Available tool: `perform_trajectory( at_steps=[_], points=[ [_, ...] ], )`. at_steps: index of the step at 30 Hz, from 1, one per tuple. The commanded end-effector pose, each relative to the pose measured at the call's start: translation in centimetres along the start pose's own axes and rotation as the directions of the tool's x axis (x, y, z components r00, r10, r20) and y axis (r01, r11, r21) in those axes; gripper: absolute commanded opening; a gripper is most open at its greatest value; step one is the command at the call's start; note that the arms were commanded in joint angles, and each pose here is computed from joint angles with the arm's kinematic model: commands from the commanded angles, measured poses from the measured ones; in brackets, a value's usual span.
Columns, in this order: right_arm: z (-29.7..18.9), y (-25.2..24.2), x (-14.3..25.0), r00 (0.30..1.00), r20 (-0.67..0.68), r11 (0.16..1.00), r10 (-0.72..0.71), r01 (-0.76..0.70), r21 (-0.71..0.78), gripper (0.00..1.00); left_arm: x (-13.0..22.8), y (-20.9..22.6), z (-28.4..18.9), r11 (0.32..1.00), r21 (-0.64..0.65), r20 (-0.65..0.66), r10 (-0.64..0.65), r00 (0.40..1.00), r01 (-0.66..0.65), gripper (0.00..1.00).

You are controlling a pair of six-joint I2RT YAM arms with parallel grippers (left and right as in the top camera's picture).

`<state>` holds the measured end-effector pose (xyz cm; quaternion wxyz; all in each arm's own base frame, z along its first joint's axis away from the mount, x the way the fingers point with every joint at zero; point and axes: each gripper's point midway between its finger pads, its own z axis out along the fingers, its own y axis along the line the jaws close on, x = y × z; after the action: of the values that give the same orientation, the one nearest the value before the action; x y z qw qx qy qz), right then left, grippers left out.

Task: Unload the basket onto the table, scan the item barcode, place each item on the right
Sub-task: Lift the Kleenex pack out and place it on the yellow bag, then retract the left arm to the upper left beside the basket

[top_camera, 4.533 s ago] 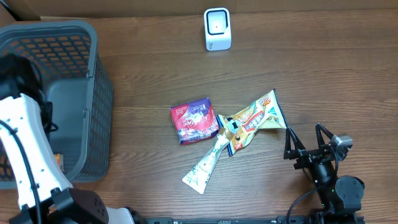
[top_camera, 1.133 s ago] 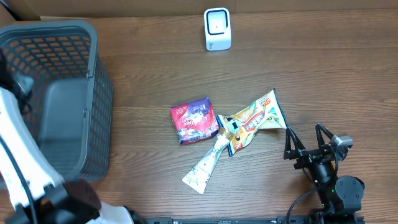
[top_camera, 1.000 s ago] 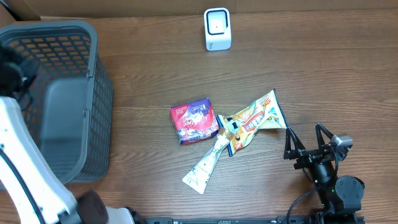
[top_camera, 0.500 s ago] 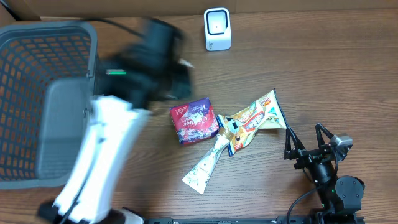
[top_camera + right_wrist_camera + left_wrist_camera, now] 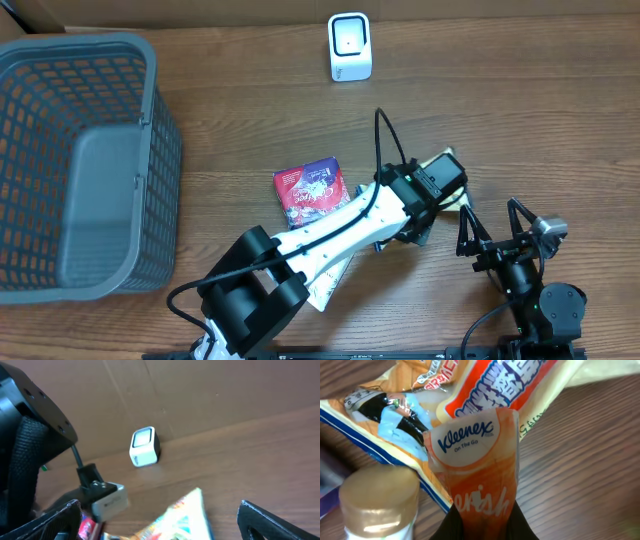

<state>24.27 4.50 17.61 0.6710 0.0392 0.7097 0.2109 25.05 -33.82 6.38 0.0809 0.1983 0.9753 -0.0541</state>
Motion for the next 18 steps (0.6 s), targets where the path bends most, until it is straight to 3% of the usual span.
perform_trajectory(
  at_steps=[1, 4, 7, 10, 12, 18],
  points=[
    [0.0, 0.7, -0.5, 1.000, 0.019, 0.999, -0.009, 0.010, -0.031, 1.00, -0.6, -1.5, 0.2, 0.998, 0.062, 0.019, -0.005, 1.000, 0.004, 0.04],
    [-0.2, 1.1, -0.7, 1.000, 0.006, 0.999, -0.007, 0.007, -0.045, 1.00, -1.4, -3.3, 0.0, 0.988, 0.144, 0.048, 0.044, 0.998, -0.051, 0.07],
    [-0.5, 2.2, 0.1, 0.998, -0.067, 0.995, 0.002, -0.009, -0.100, 1.00, -2.0, -3.5, -0.1, 0.987, 0.149, 0.074, 0.051, 0.996, -0.062, 0.35],
    [-1.2, 2.2, 0.1, 0.991, -0.133, 0.998, 0.021, -0.029, -0.061, 1.00, -3.0, -2.0, -0.3, 0.995, 0.087, 0.110, 0.034, 0.993, -0.043, 0.62],
    [-2.0, 1.9, -0.8, 0.987, -0.157, 1.000, 0.027, -0.029, -0.007, 1.00, -4.0, -0.7, -1.2, 0.999, 0.049, 0.131, 0.014, 0.991, -0.020, 0.71],
    [-5.1, 4.1, -4.9, 0.987, -0.163, 1.000, 0.005, -0.005, -0.002, 1.00, -8.6, 3.7, -7.8, 0.998, -0.003, 0.245, -0.056, 0.968, 0.059, 0.76]
  ],
)
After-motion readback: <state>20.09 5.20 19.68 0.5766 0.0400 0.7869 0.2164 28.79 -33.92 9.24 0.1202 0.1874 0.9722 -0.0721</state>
